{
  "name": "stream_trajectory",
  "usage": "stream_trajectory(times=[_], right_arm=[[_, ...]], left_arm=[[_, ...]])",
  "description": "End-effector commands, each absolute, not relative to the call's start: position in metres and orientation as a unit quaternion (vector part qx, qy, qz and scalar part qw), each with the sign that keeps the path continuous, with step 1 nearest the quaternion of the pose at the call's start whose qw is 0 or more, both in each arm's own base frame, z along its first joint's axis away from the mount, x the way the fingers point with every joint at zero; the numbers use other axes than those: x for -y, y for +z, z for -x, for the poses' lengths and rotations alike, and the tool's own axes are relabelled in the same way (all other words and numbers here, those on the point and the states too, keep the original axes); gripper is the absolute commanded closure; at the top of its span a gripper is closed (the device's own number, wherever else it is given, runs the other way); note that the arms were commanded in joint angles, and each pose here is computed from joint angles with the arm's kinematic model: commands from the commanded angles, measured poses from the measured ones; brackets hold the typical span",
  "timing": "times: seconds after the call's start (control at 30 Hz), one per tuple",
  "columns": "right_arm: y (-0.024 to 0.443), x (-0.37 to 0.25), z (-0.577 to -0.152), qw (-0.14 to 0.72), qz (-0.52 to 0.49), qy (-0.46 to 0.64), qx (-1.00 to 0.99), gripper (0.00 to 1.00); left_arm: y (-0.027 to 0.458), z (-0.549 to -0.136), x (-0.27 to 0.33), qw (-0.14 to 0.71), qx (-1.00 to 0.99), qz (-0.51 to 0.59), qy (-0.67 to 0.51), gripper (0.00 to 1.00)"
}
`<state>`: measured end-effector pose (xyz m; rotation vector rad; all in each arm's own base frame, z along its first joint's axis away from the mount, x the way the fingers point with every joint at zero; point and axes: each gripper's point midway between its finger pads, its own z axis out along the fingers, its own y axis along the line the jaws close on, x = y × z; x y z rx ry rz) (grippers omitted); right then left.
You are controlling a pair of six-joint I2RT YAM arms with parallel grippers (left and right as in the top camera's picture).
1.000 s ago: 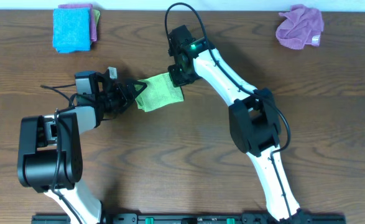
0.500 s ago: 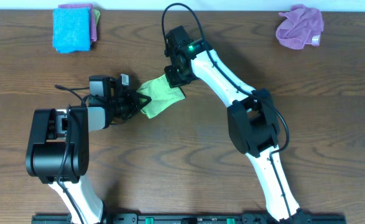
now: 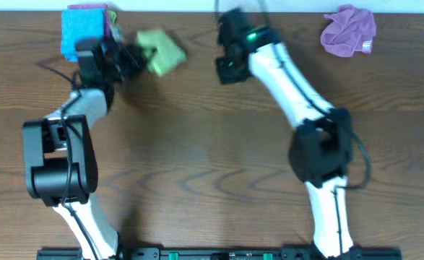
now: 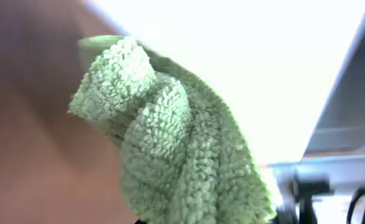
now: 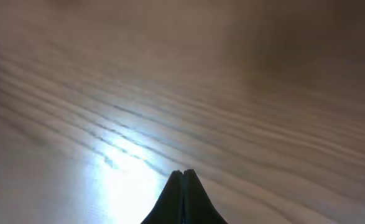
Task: Fold the cloth
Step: 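Carry the bundle with the left gripper onto the blue cloth stack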
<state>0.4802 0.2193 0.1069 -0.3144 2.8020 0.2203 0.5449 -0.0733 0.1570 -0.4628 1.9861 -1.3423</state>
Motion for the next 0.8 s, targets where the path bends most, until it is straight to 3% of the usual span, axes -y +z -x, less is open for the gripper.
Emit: stream_trajectory(times=[0.0, 0.1, 0.17, 0.27, 0.77], right_arm=[[0.155, -0.199, -0.479, 0.192, 0.102, 0.072, -0.973, 0.99], [0.156, -0.189, -0.469, 0.172, 0.096, 0.066, -0.978, 0.99], [0.154, -0.187, -0.465, 0.162, 0.096, 0.063, -0.98, 0.99], [0.154, -0.19, -0.462, 0.159, 0.099, 0.063, -0.98, 0.99], [0.15, -0.193, -0.448, 0.135, 0.107, 0.057, -0.983, 0.98]], left_arm=[[0.227, -0.58, 0.027, 0.405, -0.711, 0.232, -0.525, 0.94], [0.262, -0.597, -0.037, 0.457, -0.665, 0.303, -0.507, 0.94], [0.25, -0.599, -0.079, 0.451, -0.638, 0.386, -0.491, 0.94], [0.238, -0.6, -0.113, 0.461, -0.617, 0.424, -0.476, 0.94], [0.17, -0.623, -0.128, 0.434, -0.566, 0.462, -0.527, 0.94]])
